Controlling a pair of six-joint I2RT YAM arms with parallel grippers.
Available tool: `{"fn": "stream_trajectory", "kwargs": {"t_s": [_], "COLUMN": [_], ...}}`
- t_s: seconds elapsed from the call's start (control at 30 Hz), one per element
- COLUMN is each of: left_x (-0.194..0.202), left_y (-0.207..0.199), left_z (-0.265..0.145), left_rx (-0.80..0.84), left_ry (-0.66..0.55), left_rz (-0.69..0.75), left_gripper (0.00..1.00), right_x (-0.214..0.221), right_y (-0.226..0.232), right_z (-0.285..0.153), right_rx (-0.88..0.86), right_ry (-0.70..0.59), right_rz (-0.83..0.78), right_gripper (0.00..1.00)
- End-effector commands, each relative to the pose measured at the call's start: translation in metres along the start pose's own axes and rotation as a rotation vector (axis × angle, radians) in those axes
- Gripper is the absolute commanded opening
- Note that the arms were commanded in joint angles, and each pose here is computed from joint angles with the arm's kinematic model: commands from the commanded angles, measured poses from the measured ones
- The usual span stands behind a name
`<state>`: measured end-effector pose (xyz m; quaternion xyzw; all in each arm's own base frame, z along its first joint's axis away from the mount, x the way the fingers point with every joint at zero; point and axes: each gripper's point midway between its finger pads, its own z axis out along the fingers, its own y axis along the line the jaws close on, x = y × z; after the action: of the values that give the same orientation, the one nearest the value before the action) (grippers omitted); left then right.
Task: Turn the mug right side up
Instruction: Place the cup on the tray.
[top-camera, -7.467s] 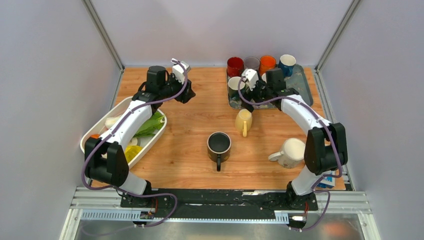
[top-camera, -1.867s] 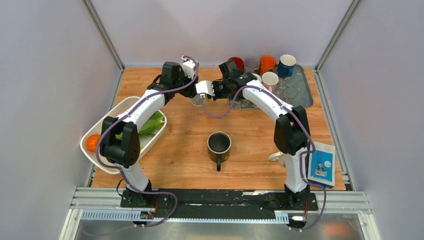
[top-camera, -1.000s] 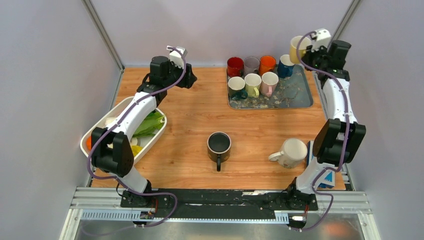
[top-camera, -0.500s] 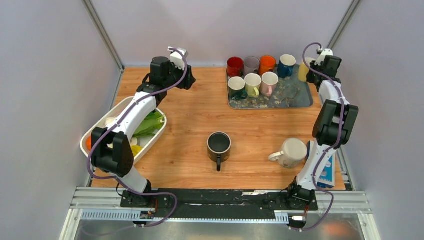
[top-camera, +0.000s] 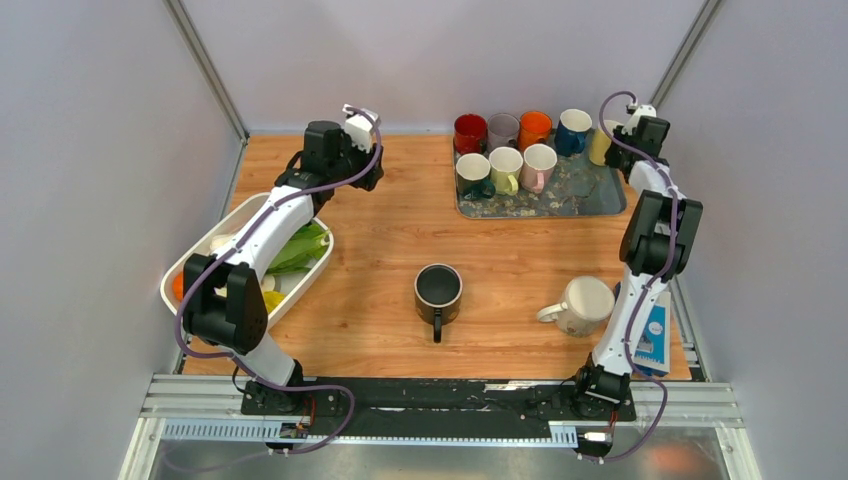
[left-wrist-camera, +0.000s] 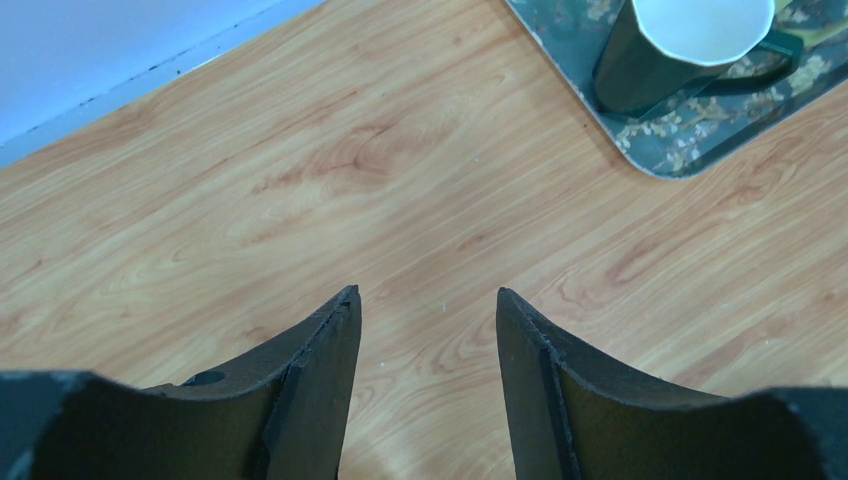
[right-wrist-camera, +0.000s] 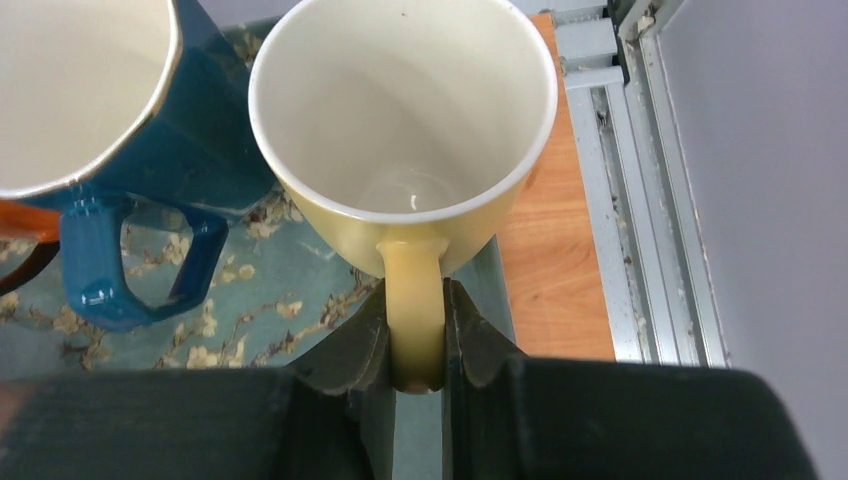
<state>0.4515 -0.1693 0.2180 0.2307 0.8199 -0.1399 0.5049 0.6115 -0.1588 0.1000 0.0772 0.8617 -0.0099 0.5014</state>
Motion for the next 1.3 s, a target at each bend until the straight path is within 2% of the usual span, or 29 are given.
{"fn": "stream_trajectory", "kwargs": {"t_s": [0.0, 0.2, 0.37, 0.57, 0.63, 0.73, 0.83, 1.0, 1.1, 1.2, 1.27], "left_x": [-0.005, -0.005, -0.005, -0.004, -0.002, -0.002, -0.001, -0.002, -0.003, 0.004, 0.005], "left_y": [0.004, 0.006, 0.005, -0.002, -0.005, -0.007, -0.008, -0.010, -0.020, -0.028, -0.027], "left_z": [-0.006, -0.006, -0.007, -0.006, -0.005, -0.004, -0.004, -0.005, -0.008, -0.015, -0.018], "left_rx": [-0.012, -0.013, -0.012, 0.003, 0.011, 0.021, 0.023, 0.028, 0.084, 0.140, 0.151], "left_ry": [0.004, 0.012, 0.018, 0.024, 0.028, 0.028, 0.025, 0.010, -0.002, 0.004, -0.006], "left_rz": [0.067, 0.087, 0.099, 0.130, 0.134, 0.136, 0.135, 0.107, 0.126, 0.172, 0.134], "left_gripper": [0.60, 0.60, 0.60, 0.60, 0.60, 0.61, 0.62, 0.63, 0.63, 0.63, 0.63], "right_x": [-0.046, -0.039, -0.038, -0.041, -0.041, -0.044, -0.054, -0.086, -0.100, -0.101, -0.097], "right_y": [0.009, 0.008, 0.011, 0.012, 0.012, 0.013, 0.015, 0.015, 0.019, 0.034, 0.054], "right_z": [0.011, 0.028, 0.037, 0.043, 0.043, 0.038, 0.025, -0.012, -0.038, -0.067, -0.087], "right_rx": [-0.024, 0.002, 0.009, 0.015, 0.016, 0.012, 0.008, 0.032, 0.031, -0.034, -0.121], "right_ry": [-0.151, -0.160, -0.168, -0.181, -0.181, -0.183, -0.195, -0.240, -0.255, -0.242, -0.232], "right_rz": [-0.022, -0.028, -0.026, -0.025, -0.032, -0.045, -0.050, -0.038, -0.040, -0.056, -0.079], "right_gripper": [0.00, 0.00, 0.07, 0.09, 0.16, 0.37, 0.51, 0.63, 0.70, 0.74, 0.76]}}
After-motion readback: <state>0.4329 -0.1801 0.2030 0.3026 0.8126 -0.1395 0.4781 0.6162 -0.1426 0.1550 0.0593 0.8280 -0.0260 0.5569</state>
